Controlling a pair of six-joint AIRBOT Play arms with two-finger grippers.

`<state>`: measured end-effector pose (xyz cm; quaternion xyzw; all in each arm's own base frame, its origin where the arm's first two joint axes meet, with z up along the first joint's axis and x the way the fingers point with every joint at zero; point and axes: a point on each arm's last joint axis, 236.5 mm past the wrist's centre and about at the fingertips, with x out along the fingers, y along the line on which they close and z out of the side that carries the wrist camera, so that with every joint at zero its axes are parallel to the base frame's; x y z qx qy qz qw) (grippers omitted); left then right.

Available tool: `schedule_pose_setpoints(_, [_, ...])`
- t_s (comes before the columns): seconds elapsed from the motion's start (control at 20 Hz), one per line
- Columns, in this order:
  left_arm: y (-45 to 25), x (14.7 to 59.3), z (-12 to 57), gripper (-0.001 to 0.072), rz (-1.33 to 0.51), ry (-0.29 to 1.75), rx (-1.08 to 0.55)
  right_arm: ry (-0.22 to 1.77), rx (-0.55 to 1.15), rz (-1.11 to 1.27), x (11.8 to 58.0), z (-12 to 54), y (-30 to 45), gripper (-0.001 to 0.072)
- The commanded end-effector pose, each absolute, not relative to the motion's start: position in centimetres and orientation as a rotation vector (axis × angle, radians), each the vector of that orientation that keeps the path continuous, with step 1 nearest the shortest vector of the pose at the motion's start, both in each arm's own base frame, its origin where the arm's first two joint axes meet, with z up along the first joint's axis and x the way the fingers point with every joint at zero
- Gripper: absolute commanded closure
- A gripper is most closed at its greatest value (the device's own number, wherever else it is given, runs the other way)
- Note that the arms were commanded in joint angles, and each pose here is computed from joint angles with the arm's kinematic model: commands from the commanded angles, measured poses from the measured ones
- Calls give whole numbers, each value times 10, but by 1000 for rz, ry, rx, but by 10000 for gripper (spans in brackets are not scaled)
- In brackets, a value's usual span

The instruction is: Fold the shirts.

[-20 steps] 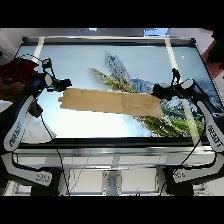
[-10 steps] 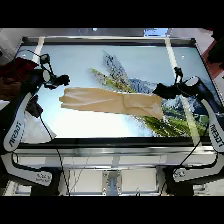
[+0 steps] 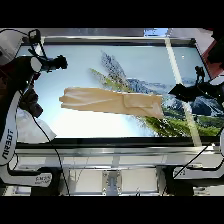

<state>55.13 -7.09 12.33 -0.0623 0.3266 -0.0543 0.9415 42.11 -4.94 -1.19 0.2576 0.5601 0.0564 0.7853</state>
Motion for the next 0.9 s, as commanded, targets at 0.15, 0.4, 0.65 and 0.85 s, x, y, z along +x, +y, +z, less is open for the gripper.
schedule_pose_setpoints(0.15, [-175, 533, 139, 152, -439, 547, 310, 1293, 758, 271, 416, -61, -27, 52])
schedule_pose_setpoints(0.4, [-209, 522, 132, 152, -504, 550, 339, 1321, 787, 308, 418, -90, -20, 52])
schedule_pose_setpoints(0.65, [-211, 522, 125, 152, -510, 566, 337, 1339, 752, 335, 422, -105, -3, 52])
schedule_pose_setpoints(0.85, [-212, 522, 120, 166, -512, 577, 338, 1362, 776, 399, 425, -110, 31, 53])
